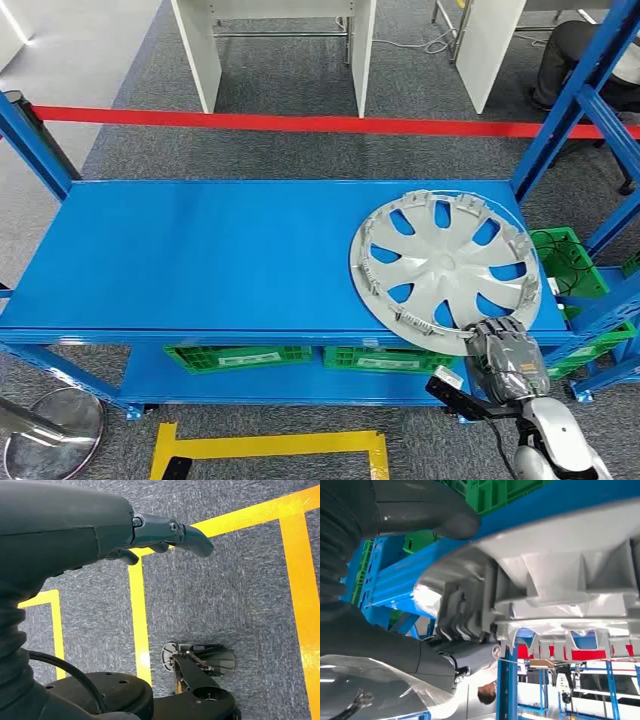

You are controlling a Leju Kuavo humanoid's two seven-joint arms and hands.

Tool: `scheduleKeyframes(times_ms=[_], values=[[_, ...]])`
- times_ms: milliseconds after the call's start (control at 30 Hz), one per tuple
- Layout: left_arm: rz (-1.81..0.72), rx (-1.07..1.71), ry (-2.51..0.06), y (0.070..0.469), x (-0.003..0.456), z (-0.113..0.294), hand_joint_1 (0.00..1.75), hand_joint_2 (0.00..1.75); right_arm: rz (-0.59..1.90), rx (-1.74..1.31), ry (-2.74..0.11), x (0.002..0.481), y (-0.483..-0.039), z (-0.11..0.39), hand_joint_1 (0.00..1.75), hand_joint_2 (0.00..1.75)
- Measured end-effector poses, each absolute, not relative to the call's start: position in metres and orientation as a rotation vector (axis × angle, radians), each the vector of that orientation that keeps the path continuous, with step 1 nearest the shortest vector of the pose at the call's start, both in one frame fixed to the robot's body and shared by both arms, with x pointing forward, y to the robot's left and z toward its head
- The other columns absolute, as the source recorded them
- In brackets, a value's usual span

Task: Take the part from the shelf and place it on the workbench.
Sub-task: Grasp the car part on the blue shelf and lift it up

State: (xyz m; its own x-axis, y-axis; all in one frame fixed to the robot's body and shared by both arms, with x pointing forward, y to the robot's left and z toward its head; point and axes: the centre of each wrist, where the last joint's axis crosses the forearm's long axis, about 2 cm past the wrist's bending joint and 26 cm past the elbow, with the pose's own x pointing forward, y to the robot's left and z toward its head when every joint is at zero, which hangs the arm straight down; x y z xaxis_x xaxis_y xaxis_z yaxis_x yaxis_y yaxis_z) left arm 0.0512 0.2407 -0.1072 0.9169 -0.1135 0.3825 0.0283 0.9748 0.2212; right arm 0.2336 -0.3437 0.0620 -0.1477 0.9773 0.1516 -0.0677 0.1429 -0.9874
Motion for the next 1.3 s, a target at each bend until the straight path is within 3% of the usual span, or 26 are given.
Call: scheduleKeyframes(times_ms=[1300], values=[[-0.084,0.211,-0.406,0.239,0.051,-0.107,0.00,1.75,1.247,-1.082,-1.462,0.210,-0.344,0.064,1.75,1.75]])
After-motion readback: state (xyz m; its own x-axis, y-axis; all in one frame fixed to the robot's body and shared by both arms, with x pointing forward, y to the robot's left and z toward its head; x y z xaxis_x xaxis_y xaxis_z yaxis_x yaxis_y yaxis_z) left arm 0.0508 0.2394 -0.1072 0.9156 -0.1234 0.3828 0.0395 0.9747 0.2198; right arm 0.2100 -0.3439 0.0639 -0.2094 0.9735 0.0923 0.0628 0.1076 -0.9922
